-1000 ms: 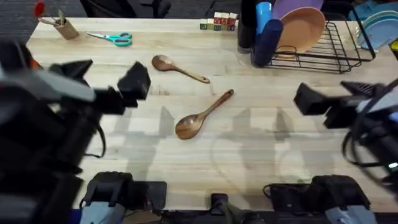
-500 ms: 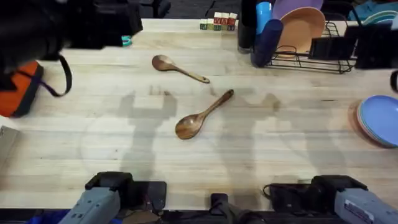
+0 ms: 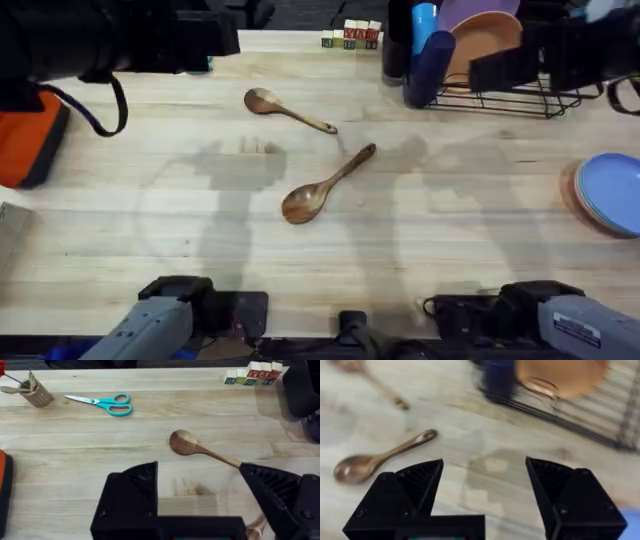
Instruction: Pick up the spoon on the table one by one and put them onto the rack
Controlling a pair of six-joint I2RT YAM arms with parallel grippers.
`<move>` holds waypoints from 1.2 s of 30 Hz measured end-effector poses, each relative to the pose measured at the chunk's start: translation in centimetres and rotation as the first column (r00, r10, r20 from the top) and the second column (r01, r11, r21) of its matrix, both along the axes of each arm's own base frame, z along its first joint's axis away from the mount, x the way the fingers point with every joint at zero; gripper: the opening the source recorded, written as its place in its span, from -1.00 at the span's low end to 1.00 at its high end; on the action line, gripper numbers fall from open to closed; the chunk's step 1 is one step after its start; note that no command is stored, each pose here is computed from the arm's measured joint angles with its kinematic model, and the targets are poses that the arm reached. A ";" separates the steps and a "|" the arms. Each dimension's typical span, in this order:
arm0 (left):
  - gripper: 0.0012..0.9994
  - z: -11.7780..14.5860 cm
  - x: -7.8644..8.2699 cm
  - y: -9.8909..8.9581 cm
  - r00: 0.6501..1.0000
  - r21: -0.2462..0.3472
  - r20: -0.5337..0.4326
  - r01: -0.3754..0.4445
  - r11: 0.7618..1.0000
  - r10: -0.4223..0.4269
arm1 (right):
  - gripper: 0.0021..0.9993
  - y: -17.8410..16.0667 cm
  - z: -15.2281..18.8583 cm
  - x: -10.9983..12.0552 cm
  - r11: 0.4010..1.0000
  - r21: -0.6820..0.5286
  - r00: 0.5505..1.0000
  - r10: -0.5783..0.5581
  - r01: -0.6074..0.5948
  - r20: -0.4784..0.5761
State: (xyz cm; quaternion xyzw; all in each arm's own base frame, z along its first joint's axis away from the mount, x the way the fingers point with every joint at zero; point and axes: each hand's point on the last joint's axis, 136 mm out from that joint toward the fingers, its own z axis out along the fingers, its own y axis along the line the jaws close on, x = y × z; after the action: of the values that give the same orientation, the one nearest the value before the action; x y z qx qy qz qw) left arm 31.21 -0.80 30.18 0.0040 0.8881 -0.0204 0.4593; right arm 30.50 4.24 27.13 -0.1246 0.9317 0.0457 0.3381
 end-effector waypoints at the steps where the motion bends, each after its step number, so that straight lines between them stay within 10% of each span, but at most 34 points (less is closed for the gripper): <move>1: 0.99 0.0 0.0 0.0 1.000 0.000 0.000 0.000 1.000 0.000 | 0.99 1.0 0.1 -0.1 0.998 -0.003 0.998 0.059 -0.059 0.007; 10: 0.99 0.0 0.0 0.0 1.000 0.000 -0.002 0.000 1.000 0.000 | 0.99 8.8 0.4 -2.6 0.835 -0.121 0.836 0.545 -0.536 0.057; 16: 0.99 0.0 0.0 0.0 1.000 0.000 -0.002 0.000 1.000 0.000 | 0.99 15.1 -0.7 -5.6 0.519 -0.263 0.532 0.847 -0.813 0.026; 22: 0.99 -0.1 0.0 0.0 1.000 0.000 -0.003 0.000 1.000 0.000 | 0.99 17.8 -5.0 -6.3 0.313 -0.261 0.351 0.929 -0.913 -0.115; 36: 0.99 -0.1 0.0 0.0 1.000 0.000 -0.003 0.000 1.000 0.000 | 0.99 19.4 -12.3 -5.4 0.107 -0.186 0.158 0.944 -0.977 -0.290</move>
State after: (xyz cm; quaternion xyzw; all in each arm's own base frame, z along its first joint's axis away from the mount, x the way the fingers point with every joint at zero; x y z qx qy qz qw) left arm 31.17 -0.80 30.13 0.0040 0.8887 -0.0204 0.4581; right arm 25.07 23.60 14.87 -0.7497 0.6352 0.1024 0.1549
